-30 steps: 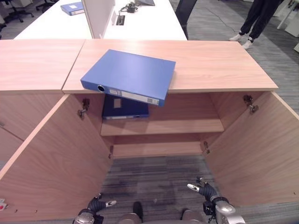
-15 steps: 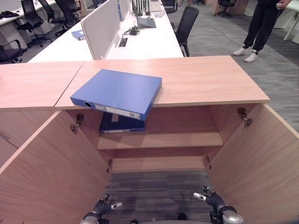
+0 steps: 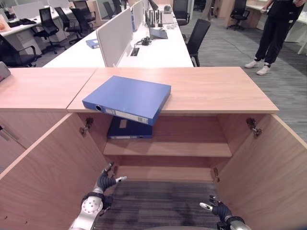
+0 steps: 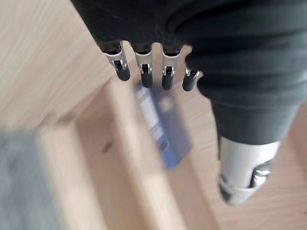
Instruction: Put the empty folder in the office cabinet
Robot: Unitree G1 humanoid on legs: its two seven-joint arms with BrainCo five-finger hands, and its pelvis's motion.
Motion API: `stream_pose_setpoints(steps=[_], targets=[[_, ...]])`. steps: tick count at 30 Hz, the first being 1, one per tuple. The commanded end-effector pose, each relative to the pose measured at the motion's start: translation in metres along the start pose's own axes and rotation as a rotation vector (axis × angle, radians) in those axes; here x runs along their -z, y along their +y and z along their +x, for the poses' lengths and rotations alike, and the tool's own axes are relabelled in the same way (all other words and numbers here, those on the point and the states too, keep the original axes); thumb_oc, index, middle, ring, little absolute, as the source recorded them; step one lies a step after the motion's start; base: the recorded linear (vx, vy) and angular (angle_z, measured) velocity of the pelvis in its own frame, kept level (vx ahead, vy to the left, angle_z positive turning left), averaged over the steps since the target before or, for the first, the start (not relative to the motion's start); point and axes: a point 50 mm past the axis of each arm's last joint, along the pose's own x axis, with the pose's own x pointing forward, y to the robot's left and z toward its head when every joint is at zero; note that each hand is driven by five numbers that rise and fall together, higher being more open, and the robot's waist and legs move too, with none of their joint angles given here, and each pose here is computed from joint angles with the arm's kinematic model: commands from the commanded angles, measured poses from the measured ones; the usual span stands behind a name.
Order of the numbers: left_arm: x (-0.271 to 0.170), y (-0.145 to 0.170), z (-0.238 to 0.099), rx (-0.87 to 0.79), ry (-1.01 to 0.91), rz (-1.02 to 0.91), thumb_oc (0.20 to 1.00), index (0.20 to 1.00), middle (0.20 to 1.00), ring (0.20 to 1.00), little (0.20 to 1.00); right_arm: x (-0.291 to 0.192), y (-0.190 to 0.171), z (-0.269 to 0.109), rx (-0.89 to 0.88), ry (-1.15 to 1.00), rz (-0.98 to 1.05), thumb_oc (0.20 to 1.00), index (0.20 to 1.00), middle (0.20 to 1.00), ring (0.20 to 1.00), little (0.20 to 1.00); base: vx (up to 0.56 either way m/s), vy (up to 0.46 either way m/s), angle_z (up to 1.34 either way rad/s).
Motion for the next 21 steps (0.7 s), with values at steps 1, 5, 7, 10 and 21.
stream_pose_setpoints(steps=[1, 5, 7, 10, 21], targets=[[-0.044, 0.053, 0.017, -0.293, -0.252, 0.307, 1.000, 1.000, 1.000, 1.000, 1.000, -0.039, 0.005, 0.008, 0.002, -0.169, -0.049, 1.000, 1.000, 1.000, 1.000, 1.000, 0.00, -0.046, 0.15], [-0.060, 0.072, 0.009, -0.419, -0.338, 0.424, 1.000, 1.000, 1.000, 1.000, 1.000, -0.038, 0.010, 0.009, -0.006, -0.168, -0.056, 1.000, 1.000, 1.000, 1.000, 1.000, 0.00, -0.040, 0.10], [-0.086, 0.090, -0.001, -0.542, -0.475, 0.546, 1.000, 1.000, 1.000, 1.000, 1.000, -0.035, 0.015, 0.008, -0.025, -0.162, -0.059, 1.000, 1.000, 1.000, 1.000, 1.000, -0.02, -0.044, 0.05], [-0.109, 0.095, -0.004, -0.567, -0.591, 0.601, 1.000, 1.000, 1.000, 1.000, 1.000, -0.036, 0.016, 0.009, -0.031, -0.164, -0.061, 1.000, 1.000, 1.000, 1.000, 1.000, -0.01, -0.018, 0.04], [-0.159, 0.104, 0.000, -0.616, -0.819, 0.772, 1.000, 1.000, 1.000, 1.000, 1.000, -0.039, 0.022, 0.010, -0.068, -0.176, -0.086, 1.000, 1.000, 1.000, 1.000, 1.000, 0.00, 0.000, 0.00]])
